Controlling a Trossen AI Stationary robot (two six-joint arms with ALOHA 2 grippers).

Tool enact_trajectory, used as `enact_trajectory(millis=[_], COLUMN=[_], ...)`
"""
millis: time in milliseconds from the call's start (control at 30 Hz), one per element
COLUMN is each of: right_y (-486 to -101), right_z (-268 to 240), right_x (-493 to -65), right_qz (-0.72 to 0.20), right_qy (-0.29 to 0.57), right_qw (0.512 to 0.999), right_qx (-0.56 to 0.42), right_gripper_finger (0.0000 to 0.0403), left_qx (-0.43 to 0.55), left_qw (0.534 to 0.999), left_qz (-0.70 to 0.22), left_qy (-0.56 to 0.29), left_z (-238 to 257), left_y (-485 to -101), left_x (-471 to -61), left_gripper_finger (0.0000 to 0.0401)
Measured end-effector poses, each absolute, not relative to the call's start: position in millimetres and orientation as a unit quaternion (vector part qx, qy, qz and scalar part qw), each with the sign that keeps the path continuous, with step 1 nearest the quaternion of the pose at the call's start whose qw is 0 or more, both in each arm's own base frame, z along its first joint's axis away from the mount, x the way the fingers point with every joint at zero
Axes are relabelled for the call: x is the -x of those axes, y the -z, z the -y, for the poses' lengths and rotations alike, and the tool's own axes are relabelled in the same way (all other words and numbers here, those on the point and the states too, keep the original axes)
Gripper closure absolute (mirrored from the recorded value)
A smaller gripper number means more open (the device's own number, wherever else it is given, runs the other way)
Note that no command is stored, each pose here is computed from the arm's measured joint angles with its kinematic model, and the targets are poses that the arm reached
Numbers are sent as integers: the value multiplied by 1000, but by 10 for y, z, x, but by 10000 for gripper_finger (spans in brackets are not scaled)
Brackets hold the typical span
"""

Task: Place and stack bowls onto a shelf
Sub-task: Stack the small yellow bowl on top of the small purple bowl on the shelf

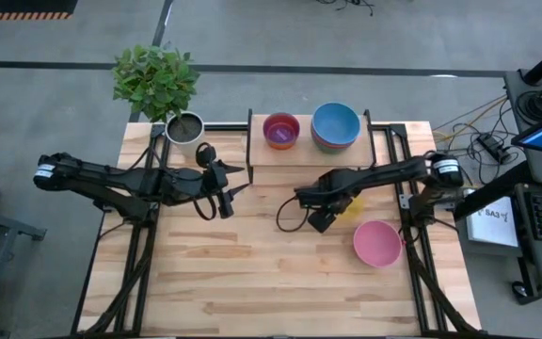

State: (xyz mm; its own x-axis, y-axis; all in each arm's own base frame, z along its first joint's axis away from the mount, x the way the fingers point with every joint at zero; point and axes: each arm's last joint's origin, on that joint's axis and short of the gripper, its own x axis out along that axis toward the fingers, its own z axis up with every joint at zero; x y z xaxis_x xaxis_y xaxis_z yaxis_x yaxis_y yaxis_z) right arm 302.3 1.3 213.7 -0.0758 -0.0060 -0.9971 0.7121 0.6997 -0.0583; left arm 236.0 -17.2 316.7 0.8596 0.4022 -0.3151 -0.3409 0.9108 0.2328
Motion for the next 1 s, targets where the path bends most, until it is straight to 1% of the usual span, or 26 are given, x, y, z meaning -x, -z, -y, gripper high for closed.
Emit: enact_trajectory(millis=[133, 233, 500, 767, 900, 1000], right_y=[-2026, -1949, -1781, -1618, -1626, -1711], right_z=[-13, -11, -2, -2, -42, -97], right_x=[-3067, -3094, -3142, -3178, -3182, -3221], right_qz=[-683, -690, -695, -700, -702, -697], right_qy=[299, 303, 315, 315, 310, 292], right_qw=[624, 617, 616, 611, 613, 623], right_qx=[-235, -229, -196, -191, -188, -199], right_gripper_finger=[231, 243, 297, 356, 388, 393], left_qx=[-85, -86, -87, -90, -90, -91], left_qw=[960, 960, 960, 960, 960, 960], left_qz=[-181, -182, -182, -182, -182, -182], left_qy=[-193, -193, -193, -192, -192, -192], left_z=[172, 172, 172, 172, 172, 172], left_y=[-3167, -3167, -3166, -3167, -3166, -3168], left_x=[-2360, -2360, -2360, -2360, -2361, -2362], left_gripper_finger=[210, 210, 210, 210, 210, 210])
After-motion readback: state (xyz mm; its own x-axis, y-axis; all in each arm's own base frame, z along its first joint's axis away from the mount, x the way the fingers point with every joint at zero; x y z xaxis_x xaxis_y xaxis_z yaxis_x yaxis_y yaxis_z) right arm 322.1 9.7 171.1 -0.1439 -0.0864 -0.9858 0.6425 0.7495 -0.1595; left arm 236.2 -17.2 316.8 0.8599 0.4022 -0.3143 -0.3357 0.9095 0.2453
